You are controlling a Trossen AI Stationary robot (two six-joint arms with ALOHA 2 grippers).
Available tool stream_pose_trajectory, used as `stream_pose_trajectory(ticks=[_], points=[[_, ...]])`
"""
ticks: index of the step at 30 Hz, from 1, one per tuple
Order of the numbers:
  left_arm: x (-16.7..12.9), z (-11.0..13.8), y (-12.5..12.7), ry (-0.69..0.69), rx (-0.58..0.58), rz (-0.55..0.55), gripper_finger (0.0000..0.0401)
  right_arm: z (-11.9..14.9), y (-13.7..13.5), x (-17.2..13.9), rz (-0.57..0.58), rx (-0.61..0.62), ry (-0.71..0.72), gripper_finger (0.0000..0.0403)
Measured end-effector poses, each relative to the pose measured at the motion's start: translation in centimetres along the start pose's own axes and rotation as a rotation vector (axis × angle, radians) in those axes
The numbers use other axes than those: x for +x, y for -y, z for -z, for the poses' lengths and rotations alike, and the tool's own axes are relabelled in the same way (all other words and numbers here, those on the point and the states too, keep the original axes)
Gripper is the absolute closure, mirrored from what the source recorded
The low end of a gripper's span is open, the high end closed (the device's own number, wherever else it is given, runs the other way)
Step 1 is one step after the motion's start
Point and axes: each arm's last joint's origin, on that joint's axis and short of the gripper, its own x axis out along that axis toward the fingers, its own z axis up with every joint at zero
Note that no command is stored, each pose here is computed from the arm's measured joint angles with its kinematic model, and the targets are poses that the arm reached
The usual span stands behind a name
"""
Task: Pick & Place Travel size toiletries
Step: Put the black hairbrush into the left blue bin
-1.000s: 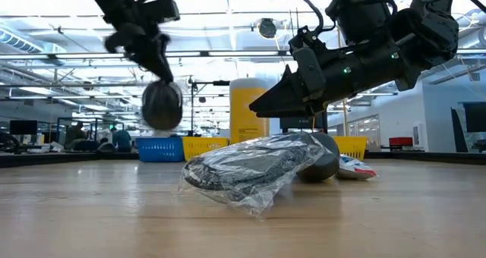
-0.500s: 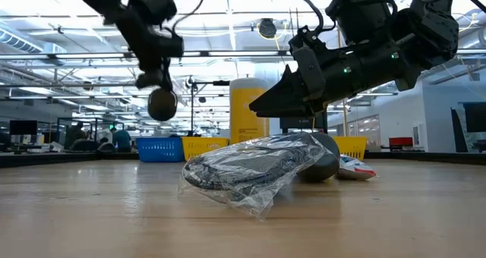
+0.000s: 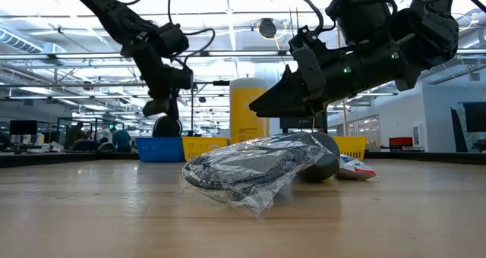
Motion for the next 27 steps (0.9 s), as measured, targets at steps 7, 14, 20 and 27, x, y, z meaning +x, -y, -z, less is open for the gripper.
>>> stream_pose_trajectory(ticks=[7, 14, 20, 27], points=[[0.9, -0.4, 1.2, -0.001, -0.040, 0.064, 0.0397, 0.0, 0.0, 0.0, -0.002, 0.000, 0.000, 0.0193], [0.5, -0.2, 2.1, 0.025, -0.028, 0.207, 0.0349, 0.0, 0.0, 0.0, -0.002, 0.000, 0.000, 0.0193], [-0.7, 0.0, 1.8, 0.061, -0.060, 0.237, 0.0251, 0.0, 0.0, 0.0, -0.003, 0.000, 0.000, 0.0193], [-2.4, 1.3, 0.0, 0.107, -0.203, 0.231, 0.0208, 0.0, 0.0, 0.0, -0.003, 0.000, -0.001, 0.0193]])
